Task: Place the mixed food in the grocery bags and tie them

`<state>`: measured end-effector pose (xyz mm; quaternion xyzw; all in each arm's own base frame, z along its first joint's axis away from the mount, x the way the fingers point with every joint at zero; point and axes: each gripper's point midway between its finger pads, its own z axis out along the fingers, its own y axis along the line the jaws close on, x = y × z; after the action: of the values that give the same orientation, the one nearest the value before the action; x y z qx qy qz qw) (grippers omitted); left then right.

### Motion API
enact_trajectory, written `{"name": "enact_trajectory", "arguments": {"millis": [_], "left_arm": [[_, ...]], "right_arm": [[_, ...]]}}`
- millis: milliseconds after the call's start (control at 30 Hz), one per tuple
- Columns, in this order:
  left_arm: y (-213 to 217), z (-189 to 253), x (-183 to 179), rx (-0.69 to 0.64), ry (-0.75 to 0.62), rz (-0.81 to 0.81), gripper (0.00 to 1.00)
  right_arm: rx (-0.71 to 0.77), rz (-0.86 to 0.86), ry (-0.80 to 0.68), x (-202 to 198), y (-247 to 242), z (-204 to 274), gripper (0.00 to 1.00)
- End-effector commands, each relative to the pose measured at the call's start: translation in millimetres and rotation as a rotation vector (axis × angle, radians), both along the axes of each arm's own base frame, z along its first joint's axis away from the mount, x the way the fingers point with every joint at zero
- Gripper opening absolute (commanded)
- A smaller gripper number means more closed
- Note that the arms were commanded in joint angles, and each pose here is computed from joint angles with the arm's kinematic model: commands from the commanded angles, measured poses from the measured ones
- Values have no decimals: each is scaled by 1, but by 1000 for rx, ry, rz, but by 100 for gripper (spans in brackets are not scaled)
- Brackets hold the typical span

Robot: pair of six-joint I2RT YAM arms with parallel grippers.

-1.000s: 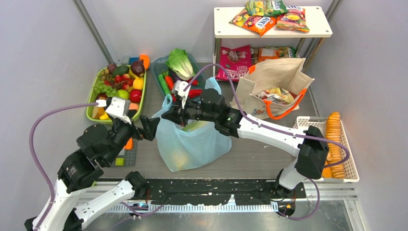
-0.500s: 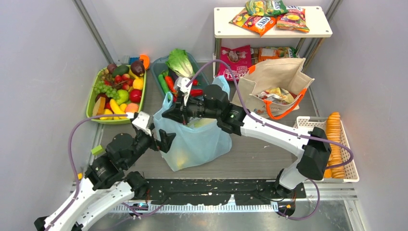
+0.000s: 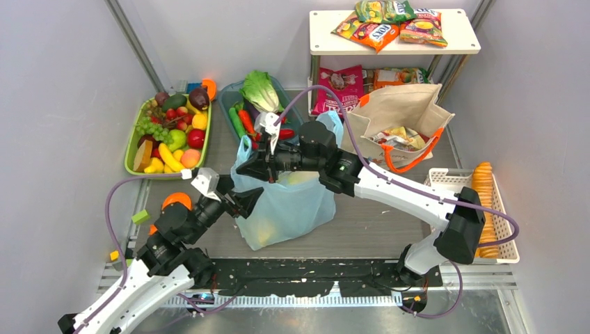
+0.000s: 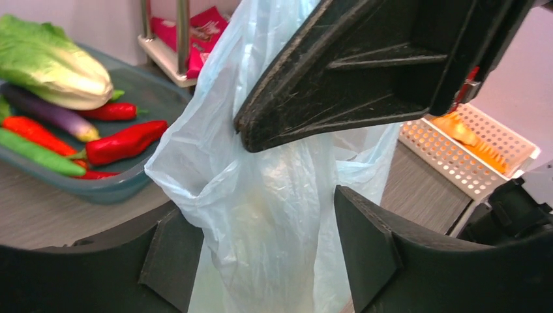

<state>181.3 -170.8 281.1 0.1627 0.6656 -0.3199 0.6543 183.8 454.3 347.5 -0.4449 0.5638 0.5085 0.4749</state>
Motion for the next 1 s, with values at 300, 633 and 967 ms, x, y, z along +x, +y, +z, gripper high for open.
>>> {"name": "enact_trajectory", "arguments": {"millis": [300,633,967], "left_arm": [[-24,42,2,-100,-125,-85,48],[-1,39,17,-33,-135,54,0],[7,29,21,12,-117,102,0]], "right_arm": [[126,57,-60,-20,-16,61,5],[96,-200,-119,7,-65,79,81],[35,-566,-107,38,-192,81,87]]}}
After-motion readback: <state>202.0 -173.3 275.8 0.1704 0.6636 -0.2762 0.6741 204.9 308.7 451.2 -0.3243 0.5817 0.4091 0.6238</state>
